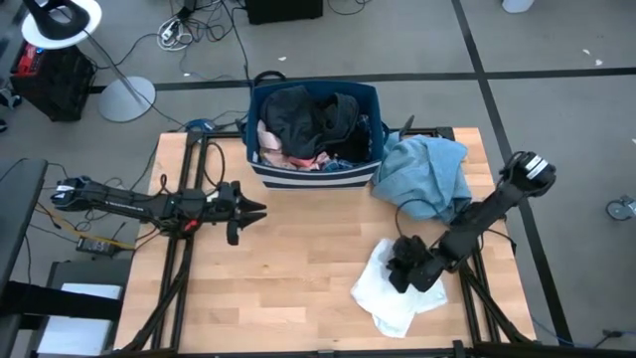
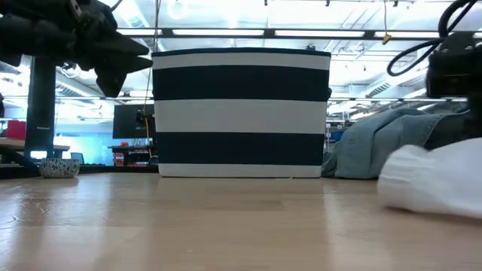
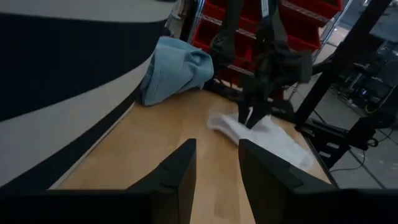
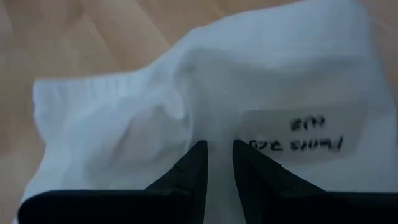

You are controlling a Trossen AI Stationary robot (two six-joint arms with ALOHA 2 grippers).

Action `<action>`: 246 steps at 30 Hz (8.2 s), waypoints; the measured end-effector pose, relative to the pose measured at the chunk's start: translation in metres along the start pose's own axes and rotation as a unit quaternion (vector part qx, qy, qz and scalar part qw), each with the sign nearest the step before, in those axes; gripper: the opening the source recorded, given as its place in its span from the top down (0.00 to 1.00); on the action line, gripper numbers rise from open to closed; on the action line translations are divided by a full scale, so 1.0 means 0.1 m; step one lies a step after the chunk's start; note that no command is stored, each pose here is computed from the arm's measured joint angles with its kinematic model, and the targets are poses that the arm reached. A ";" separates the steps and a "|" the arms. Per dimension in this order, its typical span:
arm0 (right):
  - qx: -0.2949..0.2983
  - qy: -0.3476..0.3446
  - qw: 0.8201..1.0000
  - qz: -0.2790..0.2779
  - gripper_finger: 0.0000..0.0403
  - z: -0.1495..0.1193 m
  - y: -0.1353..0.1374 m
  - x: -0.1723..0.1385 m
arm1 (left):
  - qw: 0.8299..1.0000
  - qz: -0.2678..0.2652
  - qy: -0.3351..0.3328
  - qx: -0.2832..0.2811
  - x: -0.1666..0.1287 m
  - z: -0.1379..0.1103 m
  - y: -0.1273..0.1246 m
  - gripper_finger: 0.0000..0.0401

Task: Sort clothes
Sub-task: Put the white short into the blue laundry organizer, then put the blue pants into the blue laundry organizer

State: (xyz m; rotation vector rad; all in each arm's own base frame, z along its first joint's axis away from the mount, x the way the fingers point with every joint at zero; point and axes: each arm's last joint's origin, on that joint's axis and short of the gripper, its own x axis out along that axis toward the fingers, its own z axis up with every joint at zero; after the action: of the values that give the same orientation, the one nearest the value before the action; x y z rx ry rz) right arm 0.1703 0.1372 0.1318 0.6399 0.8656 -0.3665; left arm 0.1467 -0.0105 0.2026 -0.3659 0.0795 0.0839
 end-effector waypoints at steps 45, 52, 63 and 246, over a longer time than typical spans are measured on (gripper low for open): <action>-0.179 -0.042 0.982 0.050 0.57 0.25 0.14 0.46 | 1.000 -0.020 -0.022 0.006 -0.01 0.03 -0.06 0.68; -0.185 -0.166 0.967 0.062 0.58 0.42 0.18 0.85 | 1.000 -0.021 -0.022 0.006 -0.01 0.03 -0.06 0.68; -0.226 -0.171 0.959 0.020 0.97 0.95 0.19 0.99 | 1.000 -0.021 -0.021 0.006 -0.01 0.03 -0.07 0.68; -0.182 -0.679 0.711 0.027 0.95 4.50 0.42 -2.14 | 0.993 0.002 0.026 0.119 0.31 0.01 -0.25 0.68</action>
State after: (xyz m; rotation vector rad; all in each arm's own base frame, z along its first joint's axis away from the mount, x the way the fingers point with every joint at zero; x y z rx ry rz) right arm 0.3274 -0.1152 0.5339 -0.0915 -0.5253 -0.4728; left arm 0.1805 -0.0318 0.2095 -0.1304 0.1405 0.0684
